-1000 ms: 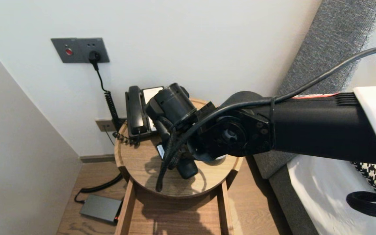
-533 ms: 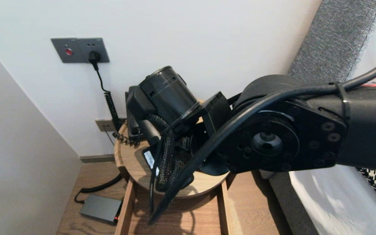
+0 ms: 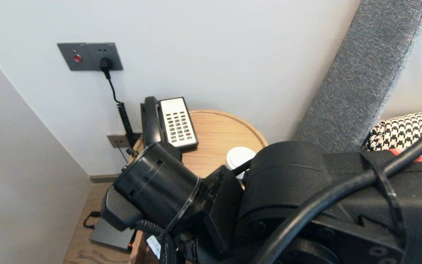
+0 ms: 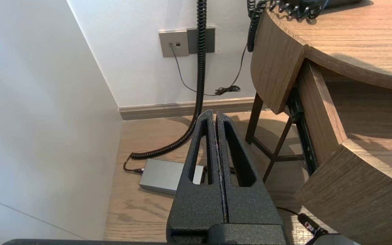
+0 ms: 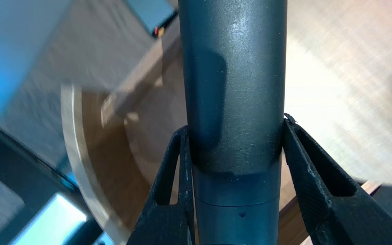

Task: Put the remote controls on the table in the drawer one by one

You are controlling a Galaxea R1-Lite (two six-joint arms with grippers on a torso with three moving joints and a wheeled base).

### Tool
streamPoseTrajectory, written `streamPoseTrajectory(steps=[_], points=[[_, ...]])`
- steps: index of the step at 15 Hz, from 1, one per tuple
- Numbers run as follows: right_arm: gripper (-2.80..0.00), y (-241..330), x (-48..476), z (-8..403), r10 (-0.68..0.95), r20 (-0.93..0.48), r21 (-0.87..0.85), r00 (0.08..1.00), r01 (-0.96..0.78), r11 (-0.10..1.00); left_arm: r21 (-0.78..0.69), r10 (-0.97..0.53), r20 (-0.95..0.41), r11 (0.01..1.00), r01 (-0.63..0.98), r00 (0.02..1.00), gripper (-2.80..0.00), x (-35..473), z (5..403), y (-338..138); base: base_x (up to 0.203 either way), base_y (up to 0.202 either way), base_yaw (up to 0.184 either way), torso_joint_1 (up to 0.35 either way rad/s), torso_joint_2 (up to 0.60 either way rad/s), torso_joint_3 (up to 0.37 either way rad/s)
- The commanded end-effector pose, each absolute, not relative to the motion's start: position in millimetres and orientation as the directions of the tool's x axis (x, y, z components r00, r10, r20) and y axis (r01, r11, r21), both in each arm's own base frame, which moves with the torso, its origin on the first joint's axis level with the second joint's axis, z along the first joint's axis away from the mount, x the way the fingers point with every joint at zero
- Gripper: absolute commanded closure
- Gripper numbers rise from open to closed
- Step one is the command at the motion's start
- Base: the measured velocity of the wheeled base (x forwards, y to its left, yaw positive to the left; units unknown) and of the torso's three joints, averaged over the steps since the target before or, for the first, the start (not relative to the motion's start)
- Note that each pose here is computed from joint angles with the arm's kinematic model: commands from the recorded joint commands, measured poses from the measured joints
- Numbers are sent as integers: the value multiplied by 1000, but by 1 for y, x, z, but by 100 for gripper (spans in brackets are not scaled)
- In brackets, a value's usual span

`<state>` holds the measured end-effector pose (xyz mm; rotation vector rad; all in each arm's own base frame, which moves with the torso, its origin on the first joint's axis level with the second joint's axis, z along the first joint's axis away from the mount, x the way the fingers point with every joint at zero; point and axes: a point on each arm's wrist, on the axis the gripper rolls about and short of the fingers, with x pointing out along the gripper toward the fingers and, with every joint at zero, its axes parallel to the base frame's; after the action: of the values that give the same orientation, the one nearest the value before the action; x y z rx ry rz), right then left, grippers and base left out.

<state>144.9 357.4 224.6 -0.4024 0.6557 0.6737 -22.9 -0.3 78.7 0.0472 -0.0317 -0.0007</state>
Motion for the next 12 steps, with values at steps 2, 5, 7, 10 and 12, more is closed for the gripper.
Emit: streamPoseTrajectory(steps=[2,5,7,10,12], points=[[0,357,134,199,398,-725,-168,562,-705,689,48,0,21,999,-1,1000,0,-22,75,0,0,0,0,0,0,0],[0,358,134,174,399,-723,-169,564,-705,688,48,0,21,999,-1,1000,0,-22,75,0,0,0,0,0,0,0],[0,357,129,158,403,-724,-172,560,-712,681,48,-2,21,999,1,1000,0,-22,75,0,0,0,0,0,0,0],[0,358,123,142,408,-728,-174,551,-724,668,48,0,21,999,-1,1000,0,-22,75,0,0,0,0,0,0,0],[0,361,122,135,400,-736,-180,546,-728,662,48,-1,21,999,0,1000,0,-22,75,0,0,0,0,0,0,0]])
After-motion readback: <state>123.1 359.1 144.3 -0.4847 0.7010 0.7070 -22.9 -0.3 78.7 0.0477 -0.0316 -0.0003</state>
